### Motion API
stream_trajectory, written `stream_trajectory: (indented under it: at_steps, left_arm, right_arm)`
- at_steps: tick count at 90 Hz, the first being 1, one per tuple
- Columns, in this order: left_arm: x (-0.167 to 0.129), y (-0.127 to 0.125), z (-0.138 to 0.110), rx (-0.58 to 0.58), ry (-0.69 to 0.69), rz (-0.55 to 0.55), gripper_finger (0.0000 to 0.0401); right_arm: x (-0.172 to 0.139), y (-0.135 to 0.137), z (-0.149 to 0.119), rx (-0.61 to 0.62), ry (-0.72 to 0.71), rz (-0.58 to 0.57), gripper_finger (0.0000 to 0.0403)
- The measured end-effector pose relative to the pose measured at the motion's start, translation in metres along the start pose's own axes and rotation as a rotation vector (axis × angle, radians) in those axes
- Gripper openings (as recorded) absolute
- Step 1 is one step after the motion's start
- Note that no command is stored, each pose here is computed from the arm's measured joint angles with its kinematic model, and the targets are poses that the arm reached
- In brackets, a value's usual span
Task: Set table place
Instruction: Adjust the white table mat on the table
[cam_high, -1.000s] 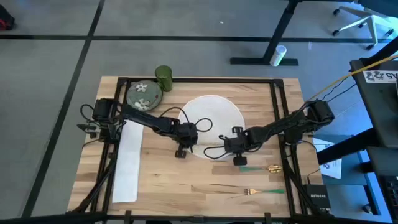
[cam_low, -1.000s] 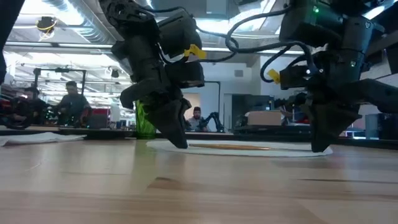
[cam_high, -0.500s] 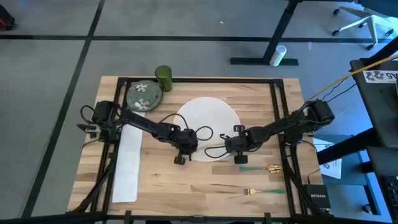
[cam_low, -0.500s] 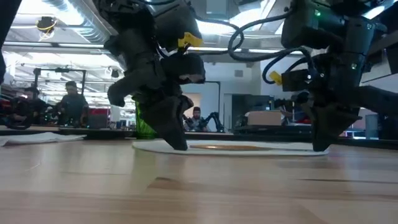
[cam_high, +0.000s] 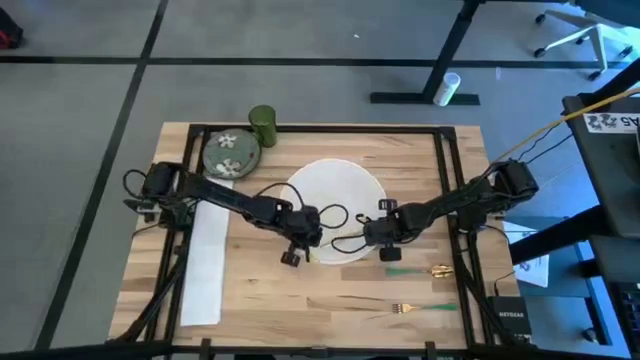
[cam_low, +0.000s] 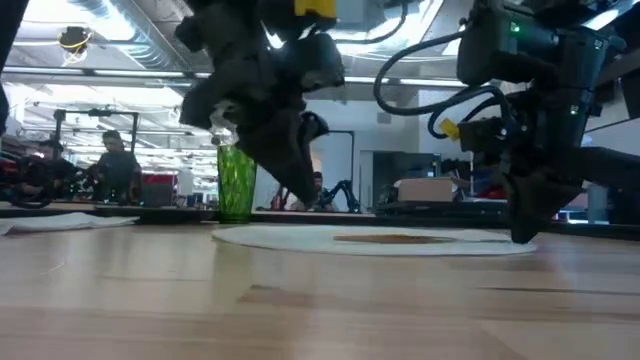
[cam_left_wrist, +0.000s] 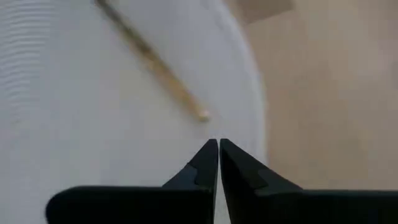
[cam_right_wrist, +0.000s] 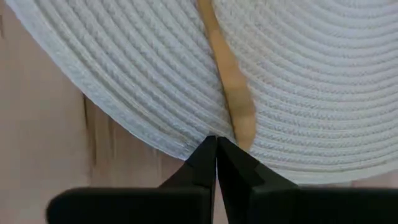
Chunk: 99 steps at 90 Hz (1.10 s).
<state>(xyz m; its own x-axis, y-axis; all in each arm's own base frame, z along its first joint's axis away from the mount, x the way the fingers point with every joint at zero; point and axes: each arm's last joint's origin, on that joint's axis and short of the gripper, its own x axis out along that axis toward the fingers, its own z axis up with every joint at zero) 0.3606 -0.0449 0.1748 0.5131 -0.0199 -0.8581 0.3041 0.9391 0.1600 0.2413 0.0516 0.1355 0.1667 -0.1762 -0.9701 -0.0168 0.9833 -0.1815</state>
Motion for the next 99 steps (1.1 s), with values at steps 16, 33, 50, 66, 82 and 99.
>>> stream_trajectory:
  at_steps: [16,33,50,66,82,99]
  left_arm:
    - [-0.009,0.023,-0.013,-0.044,0.112,0.105,0.0000]
    - [-0.001,0.047,-0.042,-0.119,0.198,0.140,0.0000]
    - [0.006,0.063,-0.071,-0.205,0.252,0.160,0.0000]
    - [0.011,0.062,-0.084,-0.277,0.250,0.151,0.0000]
    - [0.015,0.045,-0.084,-0.301,0.239,0.119,0.0000]
    - [0.017,0.024,-0.076,-0.301,0.228,0.085,0.0000]
  right_arm:
    - [-0.014,-0.002,0.003,0.014,-0.093,0.016,0.0000]
    - [-0.031,0.006,0.018,-0.045,-0.314,0.159,0.0000]
    - [-0.032,0.020,0.030,-0.108,-0.422,0.281,0.0000]
    - [-0.012,0.026,0.030,-0.124,-0.333,0.308,0.0000]
    - [-0.005,0.027,0.028,-0.119,-0.288,0.305,0.0000]
    - [-0.004,0.026,0.024,-0.115,-0.240,0.289,0.0000]
